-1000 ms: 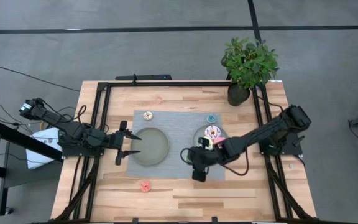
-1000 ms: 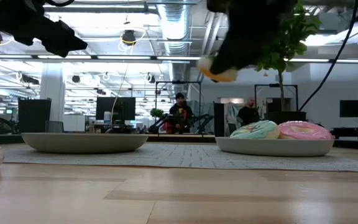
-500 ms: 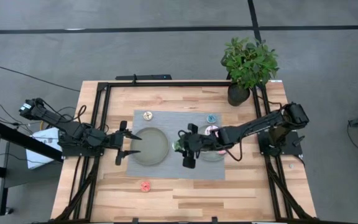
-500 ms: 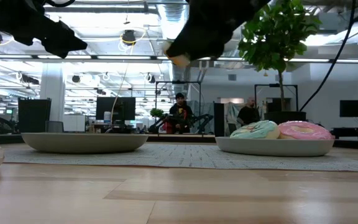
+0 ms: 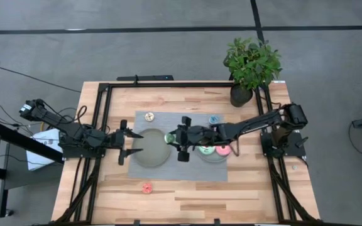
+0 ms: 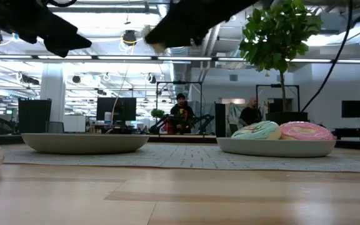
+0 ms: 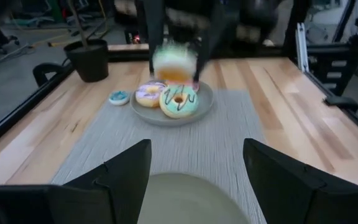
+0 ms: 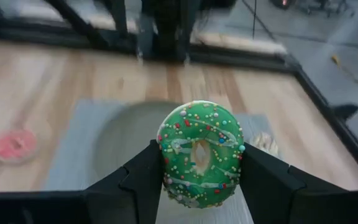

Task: Pick & Place donuts
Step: Put the small green donut into the green plate

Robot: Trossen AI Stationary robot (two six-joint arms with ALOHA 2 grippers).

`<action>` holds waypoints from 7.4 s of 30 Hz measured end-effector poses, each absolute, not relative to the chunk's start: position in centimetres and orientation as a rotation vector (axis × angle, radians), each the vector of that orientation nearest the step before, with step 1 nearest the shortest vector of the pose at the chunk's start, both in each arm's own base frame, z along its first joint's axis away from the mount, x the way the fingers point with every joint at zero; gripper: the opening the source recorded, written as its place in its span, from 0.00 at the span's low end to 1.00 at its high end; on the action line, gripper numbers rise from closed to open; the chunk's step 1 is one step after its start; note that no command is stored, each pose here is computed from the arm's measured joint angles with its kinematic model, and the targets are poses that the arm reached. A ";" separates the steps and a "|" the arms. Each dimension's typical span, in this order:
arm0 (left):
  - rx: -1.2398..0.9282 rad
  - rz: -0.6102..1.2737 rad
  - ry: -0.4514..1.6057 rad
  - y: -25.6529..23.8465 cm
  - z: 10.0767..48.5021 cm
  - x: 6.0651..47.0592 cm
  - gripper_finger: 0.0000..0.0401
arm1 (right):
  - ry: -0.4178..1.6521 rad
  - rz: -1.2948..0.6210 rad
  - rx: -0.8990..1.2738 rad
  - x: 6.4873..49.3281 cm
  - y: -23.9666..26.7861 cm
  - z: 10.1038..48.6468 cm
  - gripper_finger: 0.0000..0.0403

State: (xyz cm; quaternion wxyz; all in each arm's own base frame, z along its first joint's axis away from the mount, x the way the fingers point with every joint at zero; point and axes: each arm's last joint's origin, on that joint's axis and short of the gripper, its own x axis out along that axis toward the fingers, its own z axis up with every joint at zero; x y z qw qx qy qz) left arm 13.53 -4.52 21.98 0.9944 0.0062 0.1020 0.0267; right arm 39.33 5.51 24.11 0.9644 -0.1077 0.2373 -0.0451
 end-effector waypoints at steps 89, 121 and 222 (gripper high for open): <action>-0.674 0.405 0.085 -4.4 21.0 15.1 0.75 | 0.602 -0.188 -0.553 49.0 7.4 23.4 0.43; -0.723 0.423 0.065 -4.2 20.7 16.4 0.61 | 0.569 -0.184 -0.562 49.2 7.4 23.6 0.43; -0.595 0.538 0.440 -1.9 13.3 20.7 0.19 | 1.015 -0.202 -0.457 46.4 4.7 20.5 0.76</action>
